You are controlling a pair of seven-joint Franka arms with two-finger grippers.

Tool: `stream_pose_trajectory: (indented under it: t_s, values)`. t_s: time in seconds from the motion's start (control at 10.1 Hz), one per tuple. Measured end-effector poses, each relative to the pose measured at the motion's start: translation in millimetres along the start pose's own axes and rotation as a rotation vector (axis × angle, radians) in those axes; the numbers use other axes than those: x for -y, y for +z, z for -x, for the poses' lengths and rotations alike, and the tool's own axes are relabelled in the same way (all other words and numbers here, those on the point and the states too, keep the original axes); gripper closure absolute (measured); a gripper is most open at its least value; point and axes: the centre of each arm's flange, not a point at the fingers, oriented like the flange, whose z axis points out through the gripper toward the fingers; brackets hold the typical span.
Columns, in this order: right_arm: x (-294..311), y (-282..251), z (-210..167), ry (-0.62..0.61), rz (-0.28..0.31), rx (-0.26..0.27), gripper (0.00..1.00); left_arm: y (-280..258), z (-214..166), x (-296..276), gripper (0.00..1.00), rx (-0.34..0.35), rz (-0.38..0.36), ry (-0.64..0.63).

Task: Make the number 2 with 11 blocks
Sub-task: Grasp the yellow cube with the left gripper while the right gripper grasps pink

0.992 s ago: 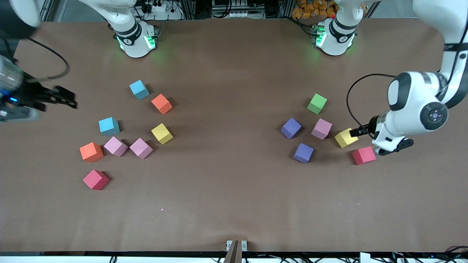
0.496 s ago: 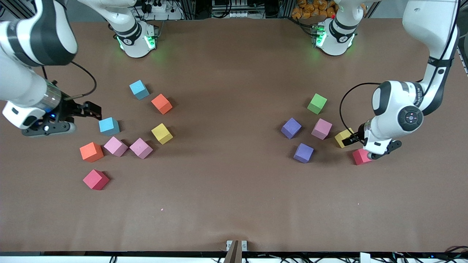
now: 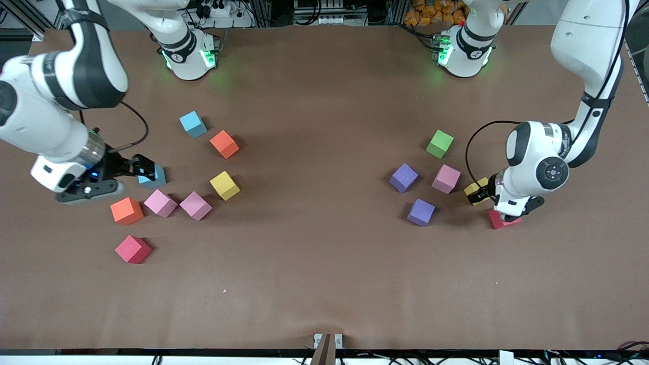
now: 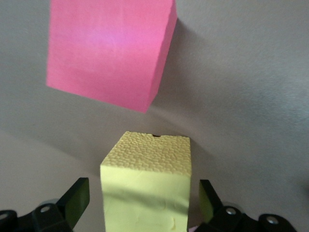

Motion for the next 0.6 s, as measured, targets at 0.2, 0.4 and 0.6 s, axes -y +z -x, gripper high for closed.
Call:
stream_pose_trajectory:
  t_s: [0.2,0.4,0.6]
  values:
    - [11,62,-15,-0.023,-0.022,0.025,0.0,8,0,0,0.14,0.005,-0.011,0.003]
    - [2,96,-20,-0.02,-0.032,0.042,0.0,4,-1,0,0.41,-0.006,-0.014,0.007]
    - [10,103,-24,-0.034,-0.035,0.032,0.0,-24,1,-3,0.41,-0.019,-0.02,0.015]
